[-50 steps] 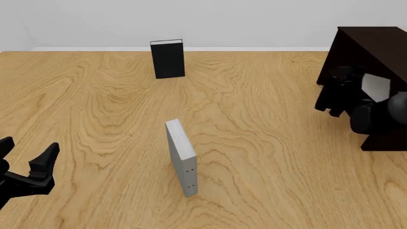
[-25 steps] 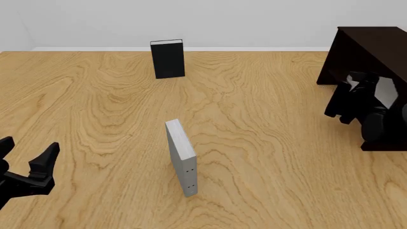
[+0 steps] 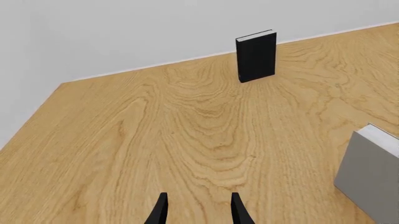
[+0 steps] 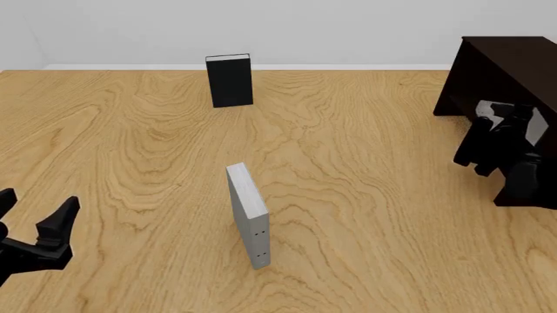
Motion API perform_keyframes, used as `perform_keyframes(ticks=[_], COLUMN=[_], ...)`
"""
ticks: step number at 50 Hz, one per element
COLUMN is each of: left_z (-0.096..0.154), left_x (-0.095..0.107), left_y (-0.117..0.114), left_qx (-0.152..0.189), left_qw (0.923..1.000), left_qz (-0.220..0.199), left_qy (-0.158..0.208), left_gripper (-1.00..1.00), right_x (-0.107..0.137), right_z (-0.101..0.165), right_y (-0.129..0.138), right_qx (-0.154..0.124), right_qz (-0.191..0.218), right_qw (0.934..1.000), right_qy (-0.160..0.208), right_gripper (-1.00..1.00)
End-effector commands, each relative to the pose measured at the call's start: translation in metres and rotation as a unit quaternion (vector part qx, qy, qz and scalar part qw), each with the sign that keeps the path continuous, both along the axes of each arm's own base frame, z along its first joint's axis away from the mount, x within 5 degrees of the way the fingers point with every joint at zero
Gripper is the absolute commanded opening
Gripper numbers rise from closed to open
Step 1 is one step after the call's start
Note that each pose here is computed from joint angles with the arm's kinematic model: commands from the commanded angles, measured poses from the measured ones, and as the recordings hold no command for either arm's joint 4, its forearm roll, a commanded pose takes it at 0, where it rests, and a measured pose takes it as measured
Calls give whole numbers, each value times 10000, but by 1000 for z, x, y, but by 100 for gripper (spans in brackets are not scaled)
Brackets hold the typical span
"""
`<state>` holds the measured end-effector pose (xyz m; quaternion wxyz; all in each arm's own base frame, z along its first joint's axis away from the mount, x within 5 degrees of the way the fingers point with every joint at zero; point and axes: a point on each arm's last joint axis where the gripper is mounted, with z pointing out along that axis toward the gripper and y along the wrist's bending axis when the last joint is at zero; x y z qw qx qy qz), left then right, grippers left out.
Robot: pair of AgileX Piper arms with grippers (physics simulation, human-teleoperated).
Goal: Pick up the book on the right and place it on the cabinet shelf.
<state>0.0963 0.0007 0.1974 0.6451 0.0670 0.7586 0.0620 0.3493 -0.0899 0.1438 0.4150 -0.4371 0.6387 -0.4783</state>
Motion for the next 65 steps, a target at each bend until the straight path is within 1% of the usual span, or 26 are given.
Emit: perform_keyframes(ticks=[1, 3, 5, 6, 14, 18, 20, 22, 23, 25, 27, 29, 32, 33, 35, 41, 45, 46, 47, 49, 51, 56, 57, 59, 61, 65], left_z=[0, 0, 0, 0, 0, 0, 0, 0, 0, 0, 0, 0, 0, 0, 0, 0, 0, 0, 0, -1, -1, -1, -1, -1, 0, 0], left_x=[-1, -1, -1, -1, 0, 0, 0, 1, 1, 1, 1, 0, 0, 0, 1, 1, 1, 1, 1, 2, 3, 4, 4, 4, 3, 2], left_y=[0, 0, 0, 0, 0, 0, 0, 0, 0, 0, 0, 0, 0, 0, 0, 0, 0, 0, 0, 0, 0, 0, 0, 0, 0, 0], left_qx=[5, -4, 1, -1, -5, 1, -4, 0, -12, 11, -11, -2, 1, -8, -4, -9, -8, -7, -4, -17, 7, -18, -17, -16, -5, -1], left_qw=[10000, 10000, 10000, 10000, 10000, 10000, 10000, 10000, 10000, 10000, 10000, 10000, 10000, 10000, 10000, 10000, 10000, 10000, 10000, 10000, 10000, 10000, 10000, 10000, 10000, 10000], left_qz=[10, 12, 2, 10, 7, 8, 10, 3, 3, -11, 2, 5, 1, 9, -10, -2, -8, -21, -24, -13, -19, -21, -19, -13, -4, -9], left_qy=[-6, -10, -4, -1, -5, 3, 1, 1, 3, 7, 3, 5, 6, 2, 13, 7, 16, 16, 19, 21, 25, 31, 26, 15, 0, -13], left_gripper=[100, 100, 100, 100, 100, 100, 100, 100, 100, 100, 100, 100, 100, 100, 100, 100, 100, 100, 100, 100, 100, 100, 100, 100, 100, 100], right_x=[-8, -7, -8, -6, -2, 3, 5, 6, 6, 9, 9, 11, 12, 13, 14, 13, 12, 12, 11, 10, 5, -11, -14, -22, -30, -44], right_z=[-10, -8, -11, -9, -11, -1, -1, 2, 0, 5, 5, 8, 14, 14, 19, 23, 31, 39, 42, 60, 65, 84, 83, 93, 99, 124], right_y=[-10, -8, -8, -6, 3, 11, 16, 17, 19, 23, 23, 26, 30, 31, 34, 42, 50, 55, 56, 67, 74, 83, 86, 91, 95, 99], right_qx=[13, 57, -36, 44, -61, 19, -69, 8, -77, 33, -99, -14, -22, -90, -23, -88, -52, 98, 131, 471, 454, 762, 760, 962, 1058, 1556], right_qz=[-133, -112, -102, -85, 76, 181, 268, 275, 323, 347, 375, 410, 462, 493, 521, 642, 729, 775, 781, 874, 973, 1051, 1080, 1134, 1173, 1172], right_qw=[9997, 9998, 9998, 9998, 9998, 9998, 9996, 9996, 9994, 9994, 9992, 9991, 9989, 9987, 9986, 9979, 9972, 9967, 9966, 9946, 9935, 9898, 9897, 9869, 9853, 9779], right_qy=[187, 173, 187, 173, 193, 109, 80, 84, 98, 84, 41, 54, 5, -23, -44, -80, -176, -218, -225, -318, -389, -588, -559, -632, -646, -753], right_gripper=[100, 100, 100, 100, 100, 100, 100, 100, 100, 100, 100, 100, 100, 100, 100, 100, 100, 100, 100, 100, 100, 100, 100, 100, 100, 100])
